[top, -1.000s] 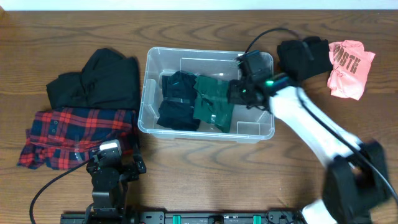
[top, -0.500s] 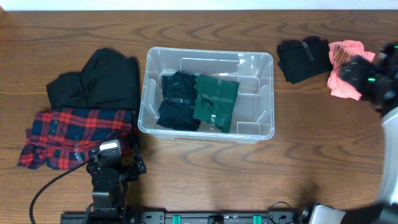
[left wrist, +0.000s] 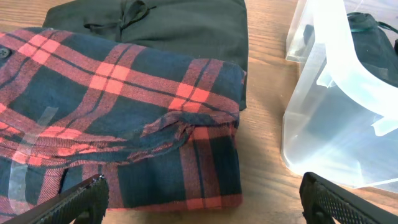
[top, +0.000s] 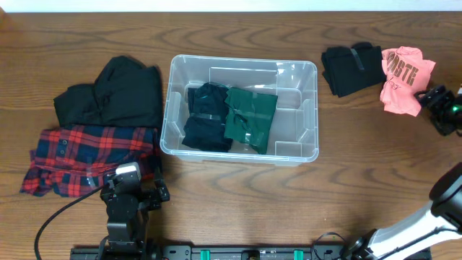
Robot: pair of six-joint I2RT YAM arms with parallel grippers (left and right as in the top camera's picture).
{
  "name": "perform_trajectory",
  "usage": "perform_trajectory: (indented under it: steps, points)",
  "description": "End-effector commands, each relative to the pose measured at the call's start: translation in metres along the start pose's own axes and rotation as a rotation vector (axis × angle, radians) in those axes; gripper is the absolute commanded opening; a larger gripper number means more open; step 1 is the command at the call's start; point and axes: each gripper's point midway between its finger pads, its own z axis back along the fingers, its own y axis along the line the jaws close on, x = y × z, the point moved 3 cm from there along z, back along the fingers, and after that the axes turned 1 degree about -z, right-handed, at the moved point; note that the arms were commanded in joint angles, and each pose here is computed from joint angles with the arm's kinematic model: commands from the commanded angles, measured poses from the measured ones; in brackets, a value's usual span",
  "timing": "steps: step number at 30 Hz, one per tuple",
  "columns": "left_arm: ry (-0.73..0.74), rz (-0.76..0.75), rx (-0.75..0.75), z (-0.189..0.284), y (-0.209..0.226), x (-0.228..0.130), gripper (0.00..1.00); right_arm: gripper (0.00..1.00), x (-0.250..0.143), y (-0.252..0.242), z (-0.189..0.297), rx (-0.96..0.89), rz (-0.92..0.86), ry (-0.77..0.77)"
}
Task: Pack container
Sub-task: 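Move right gripper to the pink shirt and grasp it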
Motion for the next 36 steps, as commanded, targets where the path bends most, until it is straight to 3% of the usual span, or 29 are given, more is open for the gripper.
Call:
perform_trajectory:
  steps: [1, 13, 18, 21, 26, 28, 36]
  points:
    - [0.004, -0.011, 0.009, -0.002, 0.002, -0.003, 0.98, 0.81, 0.001, -0.001, -0.016, 0.052, 0.012, 0.004]
    - [0.004, -0.012, 0.01, -0.002, 0.002, -0.003, 0.98, 0.8, -0.003, -0.02, -0.07, 0.071, -0.112, 0.003]
    - [0.004, -0.011, 0.01, -0.002, 0.002, -0.003, 0.98, 0.7, -0.015, -0.013, -0.087, 0.095, -0.106, 0.04]
    - [0.004, -0.011, 0.009, -0.002, 0.002, -0.003, 0.98, 0.59, -0.018, -0.004, -0.091, 0.103, -0.081, 0.05]
    - [0.004, -0.011, 0.009, -0.002, 0.002, -0.003, 0.98, 0.19, -0.027, -0.001, -0.086, 0.088, -0.102, 0.094]
    - [0.004, -0.011, 0.009, -0.002, 0.002, -0.003, 0.98, 0.11, -0.026, 0.003, -0.075, 0.086, -0.111, 0.102]
    - [0.004, -0.011, 0.009, -0.002, 0.002, -0.003, 0.98, 0.05, -0.022, 0.084, 0.05, 0.13, 0.078, 0.029]
